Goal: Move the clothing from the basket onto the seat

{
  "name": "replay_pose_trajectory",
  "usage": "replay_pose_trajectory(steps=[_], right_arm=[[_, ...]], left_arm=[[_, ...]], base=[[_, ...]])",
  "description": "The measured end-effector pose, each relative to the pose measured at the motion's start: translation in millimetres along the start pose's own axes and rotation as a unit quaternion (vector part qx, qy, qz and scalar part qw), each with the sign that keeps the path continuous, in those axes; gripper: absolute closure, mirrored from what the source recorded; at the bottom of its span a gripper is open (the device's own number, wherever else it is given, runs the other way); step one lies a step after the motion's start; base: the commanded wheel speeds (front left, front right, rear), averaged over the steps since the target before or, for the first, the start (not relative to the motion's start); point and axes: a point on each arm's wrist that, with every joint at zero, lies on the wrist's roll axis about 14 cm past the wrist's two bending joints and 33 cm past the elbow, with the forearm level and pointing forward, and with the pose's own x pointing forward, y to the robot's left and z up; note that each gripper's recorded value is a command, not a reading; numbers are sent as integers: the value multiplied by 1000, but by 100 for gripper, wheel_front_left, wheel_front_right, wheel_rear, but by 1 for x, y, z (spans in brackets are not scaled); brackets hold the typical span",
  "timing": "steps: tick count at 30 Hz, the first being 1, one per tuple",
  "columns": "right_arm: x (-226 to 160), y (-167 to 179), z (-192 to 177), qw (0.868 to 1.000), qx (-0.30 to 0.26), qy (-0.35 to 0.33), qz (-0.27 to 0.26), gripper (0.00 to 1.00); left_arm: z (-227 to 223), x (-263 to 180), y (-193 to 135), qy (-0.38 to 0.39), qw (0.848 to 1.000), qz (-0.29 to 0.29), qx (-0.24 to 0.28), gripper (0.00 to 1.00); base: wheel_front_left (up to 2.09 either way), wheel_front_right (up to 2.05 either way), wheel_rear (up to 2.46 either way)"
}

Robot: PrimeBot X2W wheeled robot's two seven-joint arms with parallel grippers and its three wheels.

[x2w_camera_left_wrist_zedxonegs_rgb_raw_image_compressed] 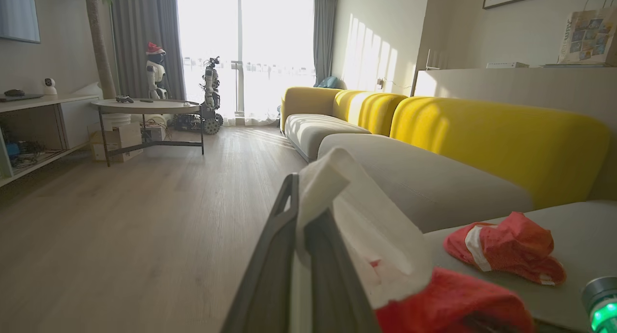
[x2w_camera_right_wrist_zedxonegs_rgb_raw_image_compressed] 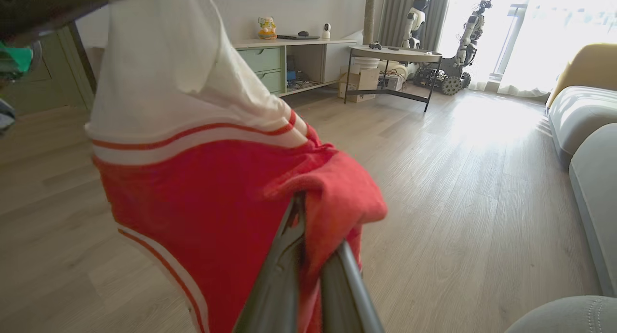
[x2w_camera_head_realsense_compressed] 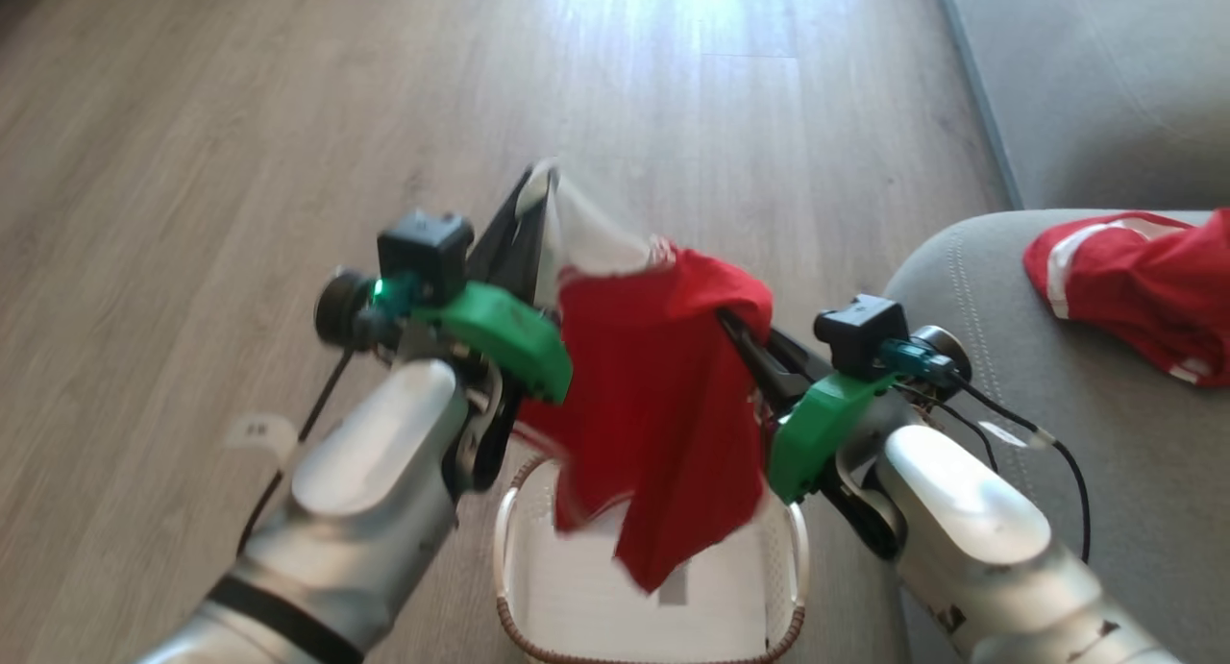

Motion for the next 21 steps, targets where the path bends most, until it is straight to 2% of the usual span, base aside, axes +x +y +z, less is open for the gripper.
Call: replay_pose_trajectory(steps=[1,2,3,4,5,16,21], right_arm=[[-3,-3,1,1000,1,-4,-6,100],[-6,-6,2,1000,2,-7,-12,100],[-9,-9,2,1000,2,-10,-17,100],[-11,-12,3,1000,3,-14,-23,100],[-14,-15,4,999,4,-18,-29,100],[-46,-69,36,991,-20,-73,-110,100],[-72,-90,35,985,-29,-75,-150,100]], left_arm=[[-8,-2,0,9,1000,2,-4,95],[-15,-3,-1,15,1000,2,-7,66],[-21,-4,-2,21,1000,2,-8,51],[-26,-5,-3,25,1000,1,-11,13],[-31,-5,-4,32,999,1,-13,0],[-77,-13,-40,83,995,-57,-23,0],[-96,-17,-67,106,989,-95,-27,0]], base=[[0,0,0],[0,0,0],[0,0,0],[0,0,0],[0,0,0],[0,0,0],[0,0,0]])
